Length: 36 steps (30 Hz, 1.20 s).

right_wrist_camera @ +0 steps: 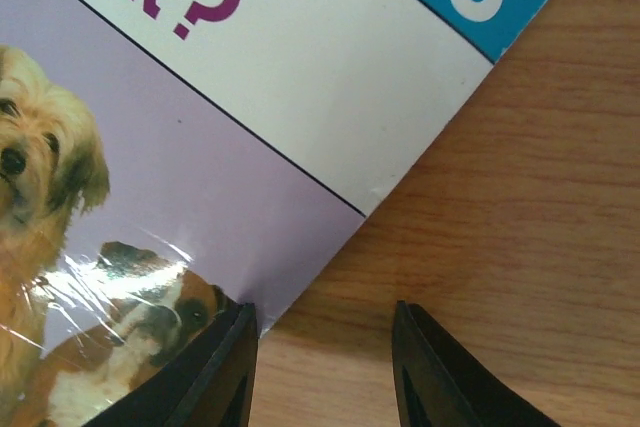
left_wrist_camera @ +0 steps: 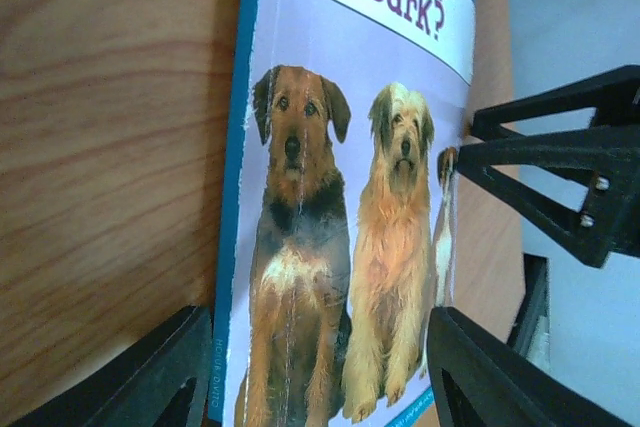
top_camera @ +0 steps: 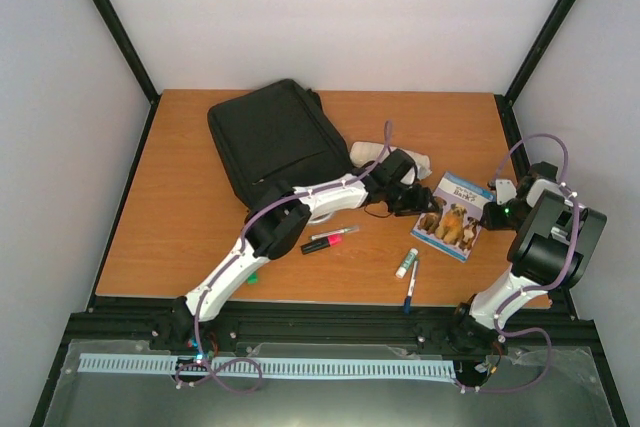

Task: Pack the student bag
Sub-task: Pick up the book from the center of the board.

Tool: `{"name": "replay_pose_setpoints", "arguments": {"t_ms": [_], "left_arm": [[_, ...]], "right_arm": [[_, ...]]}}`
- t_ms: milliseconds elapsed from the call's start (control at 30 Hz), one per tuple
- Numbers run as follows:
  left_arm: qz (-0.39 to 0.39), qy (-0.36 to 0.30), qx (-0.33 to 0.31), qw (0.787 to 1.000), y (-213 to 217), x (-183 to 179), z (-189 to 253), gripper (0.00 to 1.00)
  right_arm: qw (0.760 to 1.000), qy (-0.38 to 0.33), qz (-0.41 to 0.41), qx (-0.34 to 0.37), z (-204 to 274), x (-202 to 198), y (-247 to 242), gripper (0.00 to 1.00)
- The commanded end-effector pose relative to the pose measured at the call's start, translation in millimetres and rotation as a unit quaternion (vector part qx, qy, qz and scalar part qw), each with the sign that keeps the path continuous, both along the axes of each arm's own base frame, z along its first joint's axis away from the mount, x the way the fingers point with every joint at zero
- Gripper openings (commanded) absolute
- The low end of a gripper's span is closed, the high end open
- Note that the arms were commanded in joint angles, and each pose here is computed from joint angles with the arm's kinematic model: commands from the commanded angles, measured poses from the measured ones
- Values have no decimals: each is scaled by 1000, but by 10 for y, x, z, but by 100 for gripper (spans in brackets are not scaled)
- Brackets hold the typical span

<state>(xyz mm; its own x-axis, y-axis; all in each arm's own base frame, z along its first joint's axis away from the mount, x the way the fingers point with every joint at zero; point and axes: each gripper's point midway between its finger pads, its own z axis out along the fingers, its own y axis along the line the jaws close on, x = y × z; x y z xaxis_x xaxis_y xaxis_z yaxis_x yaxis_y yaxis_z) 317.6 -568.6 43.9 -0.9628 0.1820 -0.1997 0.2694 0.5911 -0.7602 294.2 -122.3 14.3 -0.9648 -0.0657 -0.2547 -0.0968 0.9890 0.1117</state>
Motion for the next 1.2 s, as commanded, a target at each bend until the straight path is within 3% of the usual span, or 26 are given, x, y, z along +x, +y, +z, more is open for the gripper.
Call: {"name": "replay_pose_setpoints", "arguments": {"t_ms": [0, 233, 367, 733, 900, 1167], "left_arm": [[-17, 43, -75, 996, -146, -164, 187, 60], [-1, 72, -166, 984, -252, -162, 478, 55], [5, 93, -184, 979, -312, -139, 505, 49], [8, 73, -131, 989, -209, -165, 555, 1], [1, 45, -121, 992, -105, -204, 745, 1], [-14, -71, -79, 994, 377, -328, 1319, 1]], "right_arm": [[999, 40, 7, 3, -299, -179, 51, 39], [999, 45, 10, 11, -346, -231, 105, 39], [999, 48, 14, 15, -372, -265, 132, 39], [999, 36, 10, 18, -284, -263, 164, 40], [1000, 13, 6, 18, -67, -220, 175, 42], [997, -70, 5, 24, 690, -127, 276, 60]]}}
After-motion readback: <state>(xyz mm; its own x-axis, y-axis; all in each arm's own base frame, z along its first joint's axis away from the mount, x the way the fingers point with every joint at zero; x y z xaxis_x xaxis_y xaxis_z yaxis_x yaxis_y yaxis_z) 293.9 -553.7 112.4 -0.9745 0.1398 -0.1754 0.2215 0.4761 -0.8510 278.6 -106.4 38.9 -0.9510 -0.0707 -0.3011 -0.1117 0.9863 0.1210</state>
